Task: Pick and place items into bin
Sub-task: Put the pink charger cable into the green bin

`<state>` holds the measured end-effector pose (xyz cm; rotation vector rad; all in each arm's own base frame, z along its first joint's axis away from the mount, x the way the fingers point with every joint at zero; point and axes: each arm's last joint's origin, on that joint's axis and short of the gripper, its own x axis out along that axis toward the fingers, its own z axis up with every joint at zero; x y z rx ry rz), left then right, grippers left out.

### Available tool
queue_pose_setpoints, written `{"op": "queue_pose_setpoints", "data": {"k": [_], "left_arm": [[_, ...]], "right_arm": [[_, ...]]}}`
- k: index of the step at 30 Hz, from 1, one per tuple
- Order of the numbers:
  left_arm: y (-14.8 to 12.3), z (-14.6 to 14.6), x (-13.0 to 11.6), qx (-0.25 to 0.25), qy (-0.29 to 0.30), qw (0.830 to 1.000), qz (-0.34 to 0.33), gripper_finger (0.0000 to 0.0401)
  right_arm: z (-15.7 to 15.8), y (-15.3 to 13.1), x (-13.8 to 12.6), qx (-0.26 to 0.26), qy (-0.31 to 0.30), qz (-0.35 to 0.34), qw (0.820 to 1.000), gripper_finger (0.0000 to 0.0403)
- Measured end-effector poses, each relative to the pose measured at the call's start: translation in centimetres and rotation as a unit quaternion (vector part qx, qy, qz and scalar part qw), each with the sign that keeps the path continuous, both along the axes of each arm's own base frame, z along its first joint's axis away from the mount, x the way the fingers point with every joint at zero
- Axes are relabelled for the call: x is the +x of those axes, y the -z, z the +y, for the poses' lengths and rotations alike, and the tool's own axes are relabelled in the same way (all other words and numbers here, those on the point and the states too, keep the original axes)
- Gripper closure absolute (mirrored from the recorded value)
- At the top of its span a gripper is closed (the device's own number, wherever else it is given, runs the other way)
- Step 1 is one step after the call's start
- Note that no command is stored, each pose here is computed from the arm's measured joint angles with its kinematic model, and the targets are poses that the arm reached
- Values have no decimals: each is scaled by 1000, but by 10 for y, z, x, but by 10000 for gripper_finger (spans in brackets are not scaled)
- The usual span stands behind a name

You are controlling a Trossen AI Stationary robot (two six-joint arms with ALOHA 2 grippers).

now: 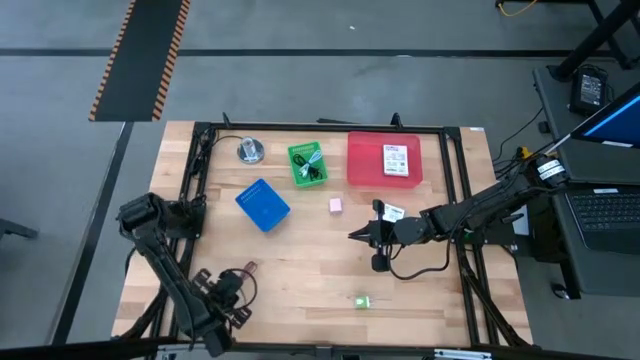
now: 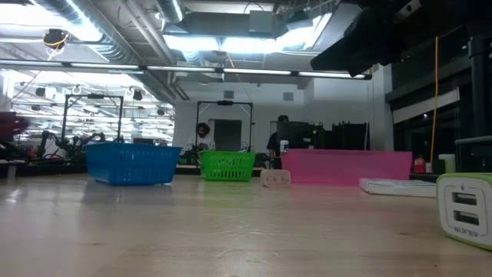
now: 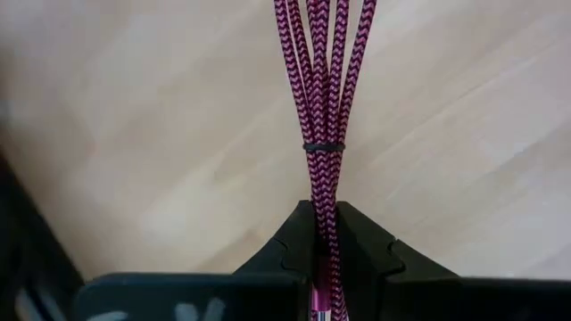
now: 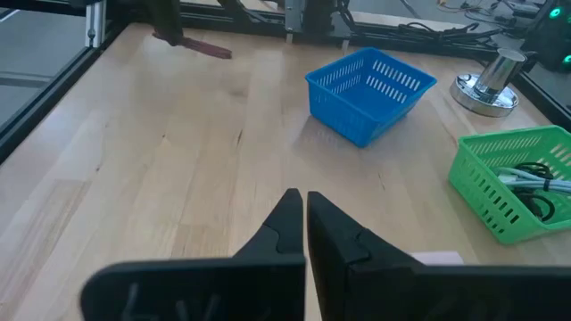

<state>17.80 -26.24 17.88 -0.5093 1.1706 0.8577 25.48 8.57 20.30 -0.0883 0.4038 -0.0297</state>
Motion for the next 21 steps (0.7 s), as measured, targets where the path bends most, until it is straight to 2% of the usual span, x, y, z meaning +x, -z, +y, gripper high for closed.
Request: {"op": "queue_pose_setpoints", "data": {"k": [6, 11, 21], "left_arm": [[-15, 20, 23, 33, 85, 996, -23, 379], [-32, 36, 39, 52, 183, 981, -33, 379], [-56, 76, 52, 100, 270, 949, -132, 379]], "right_arm": [[0, 0, 0, 0, 0, 1, 1000, 402], [0, 0, 0, 0, 0, 1, 1000, 402], [0, 1, 0, -1, 0, 3, 1000, 402]]}}
